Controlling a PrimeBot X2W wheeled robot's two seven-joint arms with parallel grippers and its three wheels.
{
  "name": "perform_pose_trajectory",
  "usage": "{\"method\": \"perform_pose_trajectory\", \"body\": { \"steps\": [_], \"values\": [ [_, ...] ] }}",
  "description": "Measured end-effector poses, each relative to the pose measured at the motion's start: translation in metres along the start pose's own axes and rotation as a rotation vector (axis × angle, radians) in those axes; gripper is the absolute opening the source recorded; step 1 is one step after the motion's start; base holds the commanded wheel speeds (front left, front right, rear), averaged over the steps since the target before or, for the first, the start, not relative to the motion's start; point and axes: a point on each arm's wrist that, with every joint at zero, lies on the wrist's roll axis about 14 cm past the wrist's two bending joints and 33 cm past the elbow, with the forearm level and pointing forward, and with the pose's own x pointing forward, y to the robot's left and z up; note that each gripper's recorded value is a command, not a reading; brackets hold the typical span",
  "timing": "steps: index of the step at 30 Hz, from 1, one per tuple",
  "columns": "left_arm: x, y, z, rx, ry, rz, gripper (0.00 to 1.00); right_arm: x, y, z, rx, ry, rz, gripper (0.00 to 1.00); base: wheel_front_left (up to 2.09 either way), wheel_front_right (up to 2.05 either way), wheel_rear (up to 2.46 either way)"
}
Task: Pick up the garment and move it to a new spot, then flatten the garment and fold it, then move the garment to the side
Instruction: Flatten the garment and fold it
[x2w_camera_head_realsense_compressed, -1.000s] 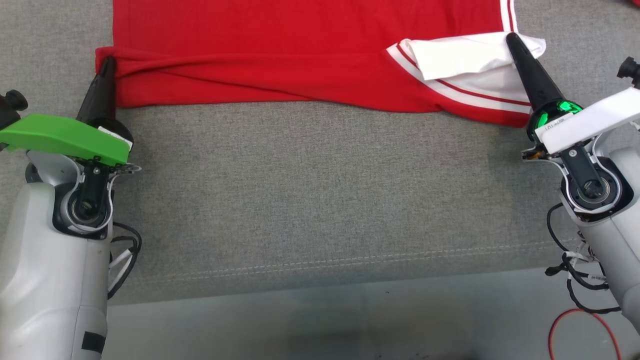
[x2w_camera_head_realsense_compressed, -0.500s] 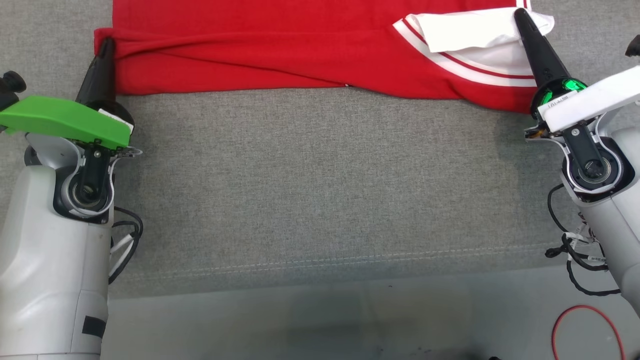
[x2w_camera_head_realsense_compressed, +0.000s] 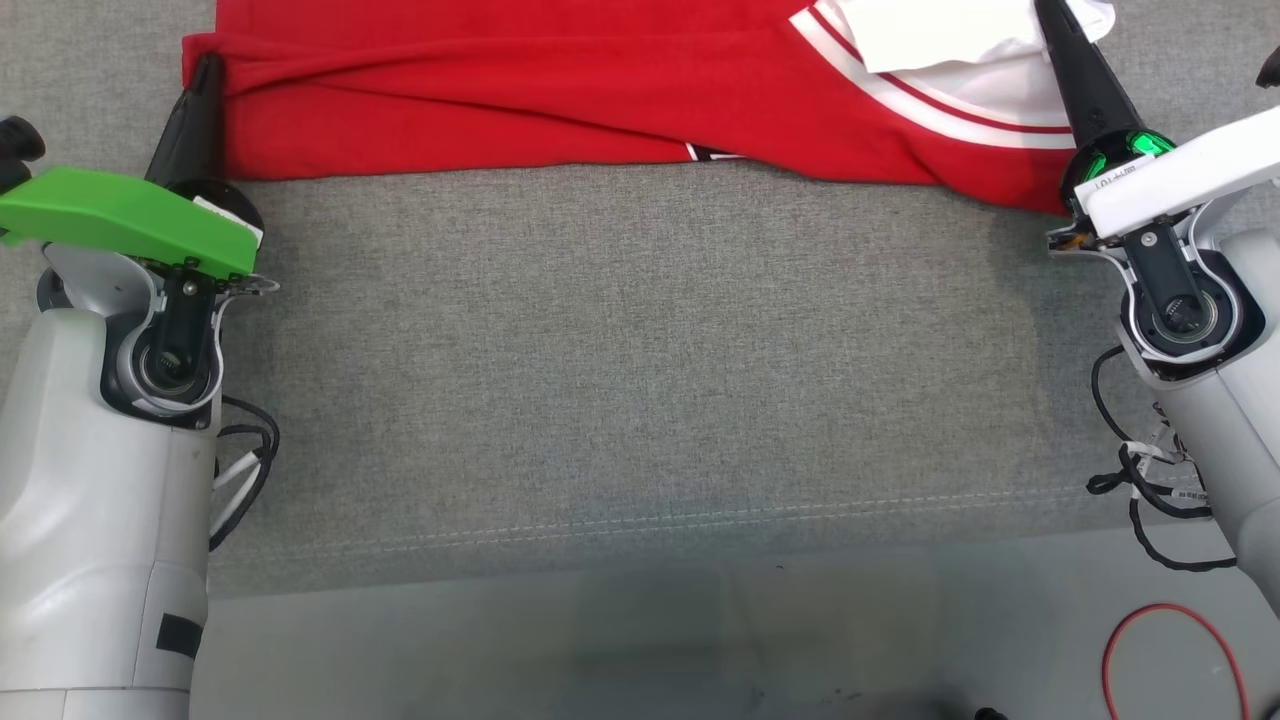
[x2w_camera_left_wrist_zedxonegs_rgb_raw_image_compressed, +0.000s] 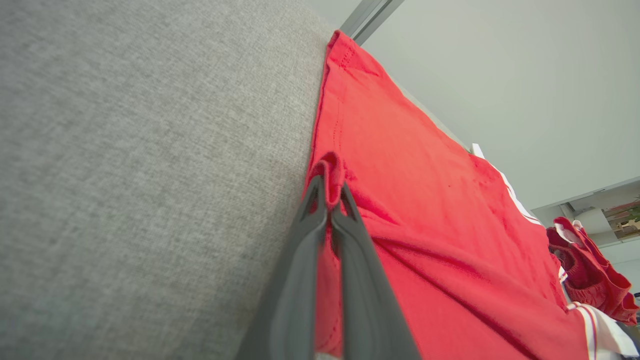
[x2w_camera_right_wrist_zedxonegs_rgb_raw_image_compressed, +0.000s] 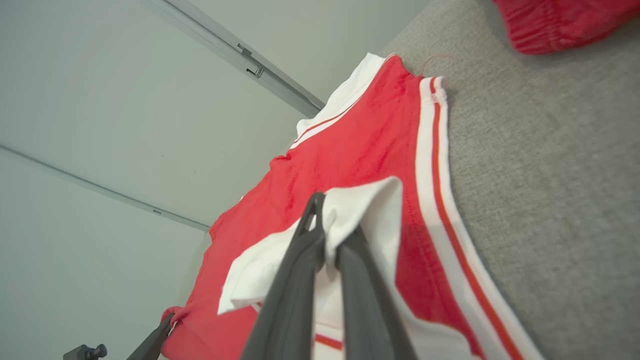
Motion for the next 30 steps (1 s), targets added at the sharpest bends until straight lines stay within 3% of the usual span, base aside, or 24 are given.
{"method": "perform_pose_trajectory", "body": {
  "steps": [14, 15, 16, 17, 18, 19, 20, 22, 30],
  "values": [
    [0.002, -0.003, -0.006, 0.025, 0.027, -0.007, 0.00, -0.002, -0.006, 0.007, -0.016, -0.031, -0.023, 0.00, 0.00, 0.00, 0.00],
    [0.003, -0.003, -0.006, 0.026, 0.030, -0.007, 0.10, -0.002, -0.006, 0.006, -0.018, -0.029, -0.024, 0.00, 0.00, 0.00, 0.00],
    [0.003, -0.003, -0.007, 0.029, 0.033, -0.009, 0.36, -0.002, -0.007, 0.006, -0.019, -0.027, -0.025, 0.04, 0.00, 0.00, 0.00],
    [0.003, -0.004, -0.008, 0.034, 0.036, -0.012, 0.75, -0.002, -0.007, 0.005, -0.021, -0.025, -0.027, 0.19, 0.00, 0.00, 0.00],
    [0.004, -0.005, -0.008, 0.036, 0.039, -0.015, 1.00, -0.002, -0.008, 0.005, -0.023, -0.025, -0.028, 0.31, 0.00, 0.00, 0.00],
    [0.005, -0.007, -0.007, 0.040, 0.038, -0.022, 1.00, -0.001, -0.008, 0.006, -0.024, -0.027, -0.029, 0.44, 0.00, 0.00, 0.00],
    [0.008, -0.012, -0.006, 0.043, 0.039, -0.034, 1.00, -0.001, -0.008, 0.006, -0.025, -0.030, -0.028, 0.74, 0.00, 0.00, 0.00],
    [0.011, -0.020, -0.007, 0.047, 0.043, -0.054, 1.00, 0.001, -0.008, 0.009, -0.029, -0.037, -0.028, 1.00, 0.00, 0.00, 0.00],
    [0.014, -0.027, -0.008, 0.098, 0.040, -0.078, 1.00, 0.012, 0.009, 0.015, -0.065, -0.059, 0.020, 1.00, 0.00, 0.00, 0.00]
  ]
}}
